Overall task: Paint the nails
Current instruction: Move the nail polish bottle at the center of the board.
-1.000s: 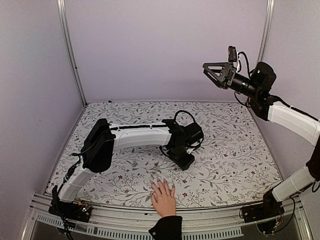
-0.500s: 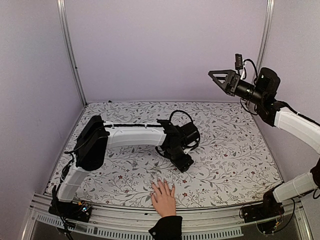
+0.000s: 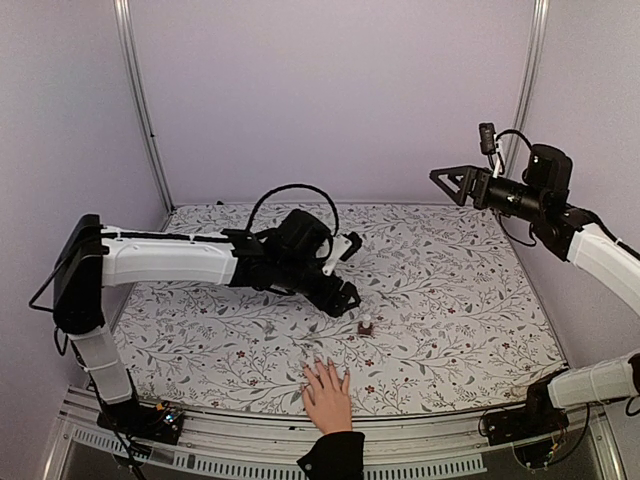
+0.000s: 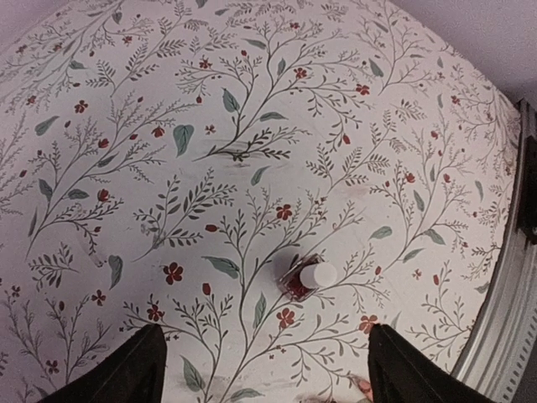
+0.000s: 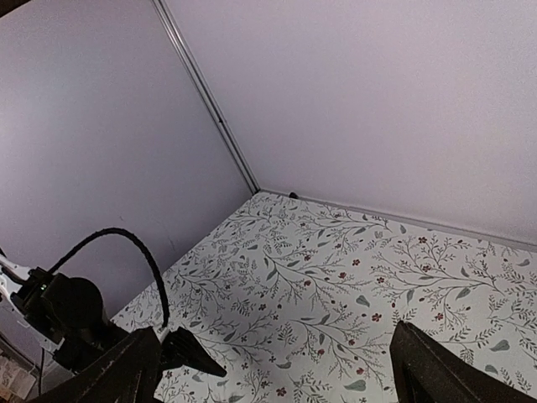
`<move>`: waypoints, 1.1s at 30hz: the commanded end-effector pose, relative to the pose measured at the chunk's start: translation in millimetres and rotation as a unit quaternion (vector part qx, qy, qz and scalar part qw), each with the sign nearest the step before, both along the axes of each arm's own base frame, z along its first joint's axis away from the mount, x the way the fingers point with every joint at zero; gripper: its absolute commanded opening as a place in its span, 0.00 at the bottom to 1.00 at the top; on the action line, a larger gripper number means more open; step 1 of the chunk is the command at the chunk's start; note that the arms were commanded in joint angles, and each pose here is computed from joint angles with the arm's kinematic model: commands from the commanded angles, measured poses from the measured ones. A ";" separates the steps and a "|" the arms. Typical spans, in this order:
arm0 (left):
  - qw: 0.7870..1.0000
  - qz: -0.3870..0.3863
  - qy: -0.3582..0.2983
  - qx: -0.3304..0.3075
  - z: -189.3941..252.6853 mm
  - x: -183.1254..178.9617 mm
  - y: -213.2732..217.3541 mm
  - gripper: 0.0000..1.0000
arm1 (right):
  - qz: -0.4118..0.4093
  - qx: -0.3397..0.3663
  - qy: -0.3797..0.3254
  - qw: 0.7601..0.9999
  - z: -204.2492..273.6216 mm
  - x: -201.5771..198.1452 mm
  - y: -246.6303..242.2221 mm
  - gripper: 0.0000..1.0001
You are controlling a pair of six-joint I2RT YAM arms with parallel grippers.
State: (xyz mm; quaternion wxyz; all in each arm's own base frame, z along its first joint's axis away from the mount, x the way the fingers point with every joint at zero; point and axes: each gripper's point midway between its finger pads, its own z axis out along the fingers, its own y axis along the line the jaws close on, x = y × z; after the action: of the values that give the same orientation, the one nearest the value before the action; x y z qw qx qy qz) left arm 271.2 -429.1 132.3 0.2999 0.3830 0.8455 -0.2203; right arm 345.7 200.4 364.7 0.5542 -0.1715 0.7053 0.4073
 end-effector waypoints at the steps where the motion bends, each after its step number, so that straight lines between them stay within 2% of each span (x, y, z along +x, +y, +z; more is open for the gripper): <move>1: 0.987 -0.003 -0.086 -0.138 58.1 15.7 5.6 0.86 | 0.040 -0.059 0.056 0.996 -54.6 -6.5 7.2 0.99; 8: 0.960 -0.014 -0.168 -0.222 68.2 -0.7 35.9 0.90 | 0.082 -0.098 0.090 0.988 -97.5 -18.8 30.7 0.99; 14: 0.963 -0.054 -0.144 -0.220 52.1 -10.0 37.3 0.90 | 0.109 -0.165 0.108 0.974 -137.3 -26.4 65.0 0.99; 19: 0.962 -0.063 -0.122 -0.237 44.2 -14.1 46.7 0.89 | 0.139 -0.190 0.131 0.963 -165.6 -34.1 83.7 0.98; 24: 0.963 -0.060 -0.123 -0.231 37.3 -14.1 53.1 0.88 | 0.166 -0.226 0.129 0.951 -188.5 -44.4 99.7 0.91; 33: 0.965 -0.013 -0.113 -0.236 26.7 -4.8 68.6 0.87 | 0.206 -0.338 0.147 0.906 -241.7 -72.6 125.8 0.76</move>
State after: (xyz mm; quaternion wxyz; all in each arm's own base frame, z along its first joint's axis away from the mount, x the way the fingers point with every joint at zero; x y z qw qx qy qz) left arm 254.9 -369.5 144.4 0.4468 0.3674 0.7282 -0.3676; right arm 280.4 322.5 140.2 0.2786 -0.3972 0.8162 0.3136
